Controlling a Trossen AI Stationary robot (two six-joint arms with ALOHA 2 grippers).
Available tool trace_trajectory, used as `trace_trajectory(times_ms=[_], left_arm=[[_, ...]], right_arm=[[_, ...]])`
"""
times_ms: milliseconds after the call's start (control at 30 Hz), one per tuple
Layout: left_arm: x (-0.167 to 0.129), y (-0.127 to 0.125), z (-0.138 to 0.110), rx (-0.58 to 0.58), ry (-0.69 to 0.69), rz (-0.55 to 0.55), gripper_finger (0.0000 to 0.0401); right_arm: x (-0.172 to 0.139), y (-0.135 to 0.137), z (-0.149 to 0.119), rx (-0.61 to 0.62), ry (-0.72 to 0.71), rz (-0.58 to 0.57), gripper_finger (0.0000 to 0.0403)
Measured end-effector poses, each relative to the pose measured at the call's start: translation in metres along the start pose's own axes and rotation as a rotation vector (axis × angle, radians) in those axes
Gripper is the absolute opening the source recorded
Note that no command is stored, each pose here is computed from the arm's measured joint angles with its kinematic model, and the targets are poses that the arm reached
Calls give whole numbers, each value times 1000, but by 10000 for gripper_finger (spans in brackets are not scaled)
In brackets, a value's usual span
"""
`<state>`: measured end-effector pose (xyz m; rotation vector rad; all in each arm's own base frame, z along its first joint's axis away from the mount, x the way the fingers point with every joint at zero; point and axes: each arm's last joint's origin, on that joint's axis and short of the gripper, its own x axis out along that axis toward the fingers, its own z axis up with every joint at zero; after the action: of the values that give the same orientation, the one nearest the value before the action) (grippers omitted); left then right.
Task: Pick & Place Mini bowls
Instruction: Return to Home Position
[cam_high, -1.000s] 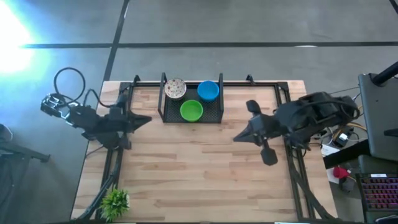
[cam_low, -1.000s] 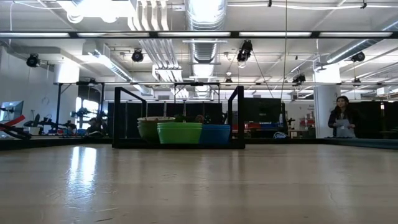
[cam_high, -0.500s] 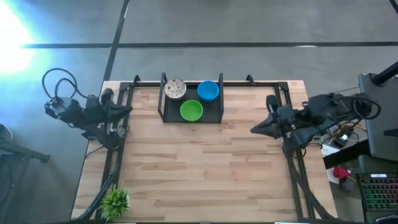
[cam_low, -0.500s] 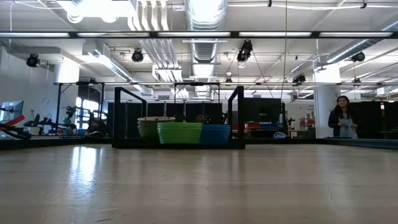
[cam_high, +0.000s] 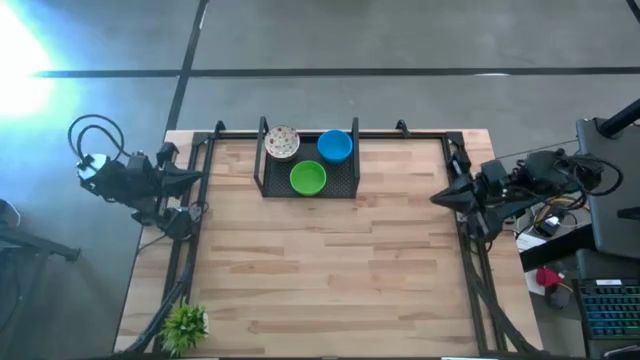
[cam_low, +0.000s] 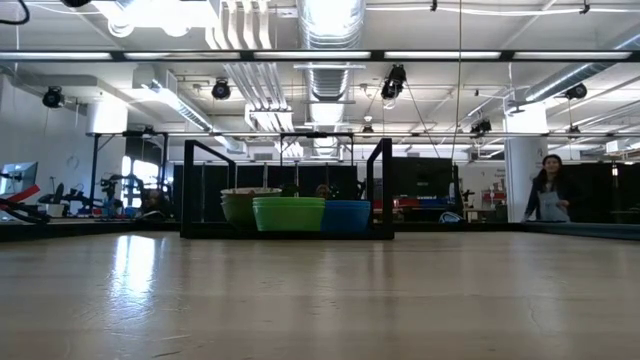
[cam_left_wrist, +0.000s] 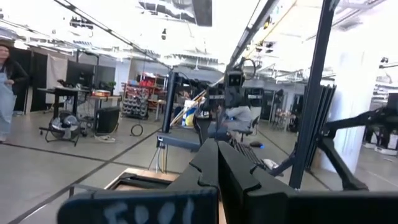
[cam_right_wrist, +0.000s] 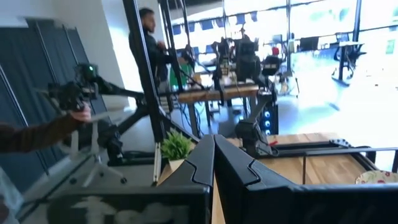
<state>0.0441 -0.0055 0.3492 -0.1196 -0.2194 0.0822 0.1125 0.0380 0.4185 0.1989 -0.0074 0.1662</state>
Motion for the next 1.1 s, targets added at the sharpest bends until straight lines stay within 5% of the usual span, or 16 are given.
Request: trace_trajectory(times_ms=[1100], left_arm=[[-29, 18, -14, 25, -149, 8, 0]], right_arm=[[-95, -32, -44, 64, -310, -48, 8]])
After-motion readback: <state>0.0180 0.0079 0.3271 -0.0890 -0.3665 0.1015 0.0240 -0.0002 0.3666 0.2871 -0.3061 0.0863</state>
